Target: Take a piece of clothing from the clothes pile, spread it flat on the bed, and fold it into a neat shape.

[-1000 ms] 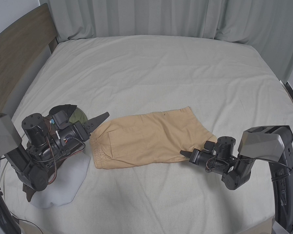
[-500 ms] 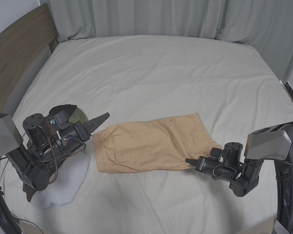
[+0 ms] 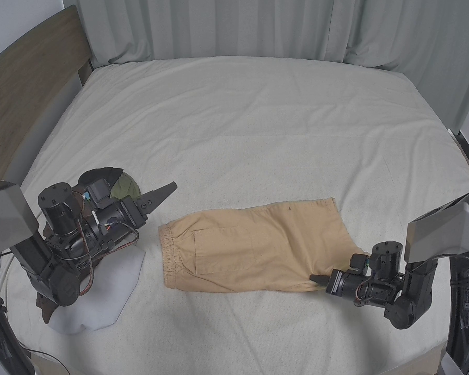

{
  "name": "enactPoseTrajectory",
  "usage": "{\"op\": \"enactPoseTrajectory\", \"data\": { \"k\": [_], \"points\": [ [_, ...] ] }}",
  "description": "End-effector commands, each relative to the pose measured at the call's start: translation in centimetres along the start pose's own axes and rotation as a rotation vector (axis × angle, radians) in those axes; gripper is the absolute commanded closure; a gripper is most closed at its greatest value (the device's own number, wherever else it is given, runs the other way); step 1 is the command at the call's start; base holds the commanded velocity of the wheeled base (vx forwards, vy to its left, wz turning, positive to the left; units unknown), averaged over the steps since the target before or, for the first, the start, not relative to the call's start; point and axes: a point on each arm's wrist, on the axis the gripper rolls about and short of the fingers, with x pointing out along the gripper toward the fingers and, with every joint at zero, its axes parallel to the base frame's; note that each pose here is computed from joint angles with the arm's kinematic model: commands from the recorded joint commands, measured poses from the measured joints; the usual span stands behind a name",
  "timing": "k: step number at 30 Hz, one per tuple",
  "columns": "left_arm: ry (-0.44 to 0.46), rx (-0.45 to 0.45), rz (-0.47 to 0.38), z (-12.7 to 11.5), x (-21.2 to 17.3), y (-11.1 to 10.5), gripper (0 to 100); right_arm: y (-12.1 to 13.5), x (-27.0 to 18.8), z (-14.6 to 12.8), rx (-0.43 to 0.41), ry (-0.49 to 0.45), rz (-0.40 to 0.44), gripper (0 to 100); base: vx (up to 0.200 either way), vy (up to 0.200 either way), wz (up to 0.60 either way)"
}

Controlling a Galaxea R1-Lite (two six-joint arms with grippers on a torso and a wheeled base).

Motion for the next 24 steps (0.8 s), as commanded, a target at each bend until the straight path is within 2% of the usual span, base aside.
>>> {"op": "enactPoseTrajectory", "data": {
  "k": [1,17,18,23,24],
  "points": [
    [0.006,0.002,0.001,-0.2,-0.1,0.0,0,-0.1,-1.5,-1.3,0.010,0.040,-0.033,100,0.000,0.000,0.00],
    [0.006,0.005,-0.006,-0.1,-0.1,-0.2,0,-0.4,-2.3,-2.5,0.030,0.091,-0.066,100,0.000,0.000,0.00],
    [0.005,0.006,-0.007,-0.1,-0.1,-0.3,0,-0.4,-2.2,-2.5,0.027,0.090,-0.065,0,0.000,0.000,0.00],
    [0.003,0.007,-0.005,-0.1,-0.1,-0.2,0,-0.2,-2.8,-3.3,-0.014,0.123,-0.079,0,0.000,0.000,0.00],
    [0.003,0.007,-0.005,-0.1,-0.1,-0.2,0,0.1,-3.5,-4.0,-0.025,0.159,-0.080,0,0.000,0.000,0.00]
  ]
}}
